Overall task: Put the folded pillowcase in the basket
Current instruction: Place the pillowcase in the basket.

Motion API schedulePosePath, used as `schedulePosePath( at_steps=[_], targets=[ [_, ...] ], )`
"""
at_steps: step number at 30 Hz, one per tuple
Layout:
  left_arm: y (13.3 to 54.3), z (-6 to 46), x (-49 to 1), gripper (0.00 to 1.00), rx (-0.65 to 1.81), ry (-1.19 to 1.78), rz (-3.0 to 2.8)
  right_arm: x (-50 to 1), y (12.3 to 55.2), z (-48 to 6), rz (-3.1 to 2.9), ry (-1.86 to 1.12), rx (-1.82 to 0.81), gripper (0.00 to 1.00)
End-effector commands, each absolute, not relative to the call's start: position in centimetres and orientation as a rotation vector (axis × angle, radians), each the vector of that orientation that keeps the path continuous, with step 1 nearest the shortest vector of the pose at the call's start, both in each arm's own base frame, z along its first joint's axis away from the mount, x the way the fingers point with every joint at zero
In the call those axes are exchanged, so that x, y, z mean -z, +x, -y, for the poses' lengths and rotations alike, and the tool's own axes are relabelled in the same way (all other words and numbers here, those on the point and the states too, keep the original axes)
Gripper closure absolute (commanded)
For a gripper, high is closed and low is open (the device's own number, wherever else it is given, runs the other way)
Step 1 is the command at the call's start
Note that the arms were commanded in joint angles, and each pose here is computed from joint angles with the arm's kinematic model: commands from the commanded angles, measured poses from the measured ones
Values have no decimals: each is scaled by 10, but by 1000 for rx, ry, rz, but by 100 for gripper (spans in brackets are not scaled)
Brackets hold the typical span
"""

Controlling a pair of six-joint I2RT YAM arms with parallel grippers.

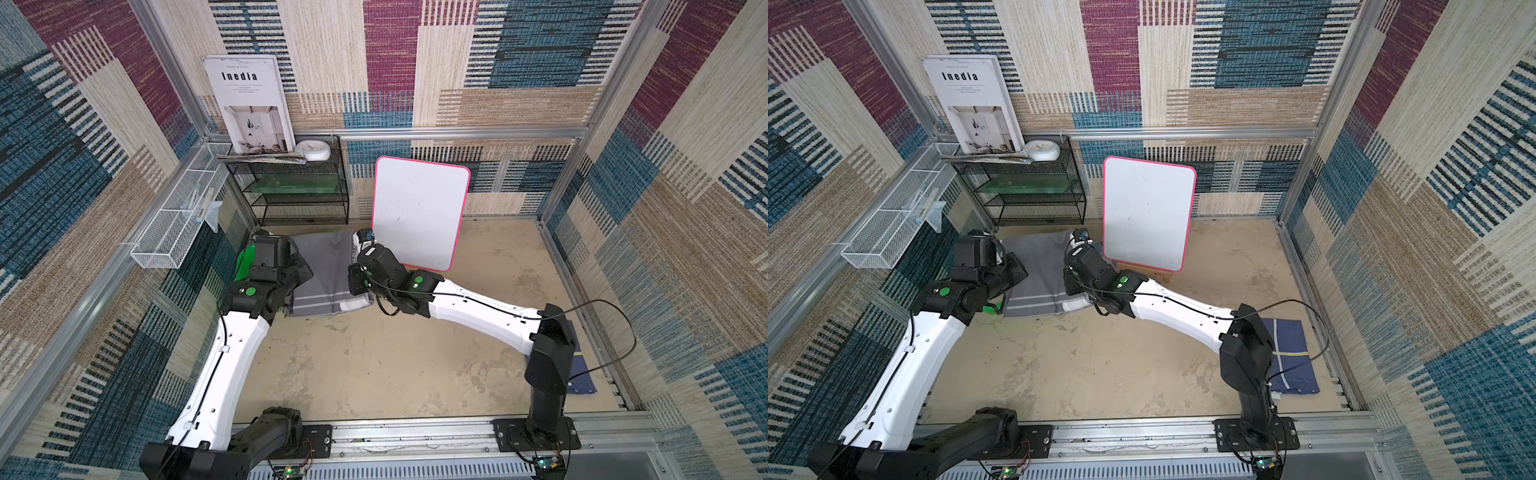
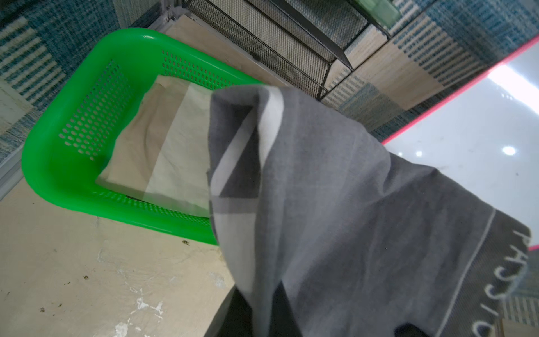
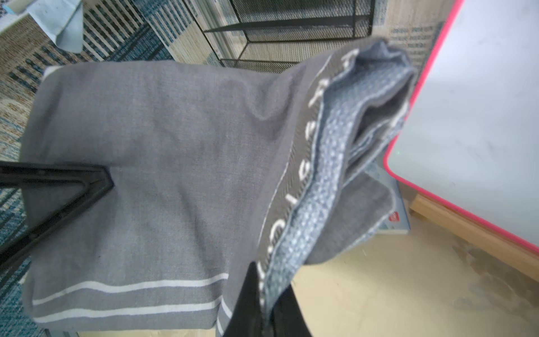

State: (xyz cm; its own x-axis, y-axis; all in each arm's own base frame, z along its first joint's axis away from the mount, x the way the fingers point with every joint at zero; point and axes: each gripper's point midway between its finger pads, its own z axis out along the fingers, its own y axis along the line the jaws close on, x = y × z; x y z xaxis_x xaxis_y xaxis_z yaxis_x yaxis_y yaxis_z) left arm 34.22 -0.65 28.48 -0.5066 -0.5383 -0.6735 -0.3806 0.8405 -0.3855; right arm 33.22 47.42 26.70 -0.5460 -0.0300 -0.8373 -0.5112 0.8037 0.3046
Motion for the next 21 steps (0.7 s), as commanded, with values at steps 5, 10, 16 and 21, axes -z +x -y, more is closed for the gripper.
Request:
schedulePosePath(
  at_steps=[5,10,16,21],
  targets=[
    [380,-38,-298,100,195,-768,-2051,-265,371,-524,-2010,-478,-753,100],
    [399,-67,-289,100,144,-834,-2028,-253,396,-551,-1995,-502,-790,100],
    [416,-89,-269,100,104,-882,-2031,-229,416,-563,-1998,-500,-848,100],
    [430,-94,-245,100,100,-903,-2080,-211,423,-564,-2017,-505,-843,100]
  ],
)
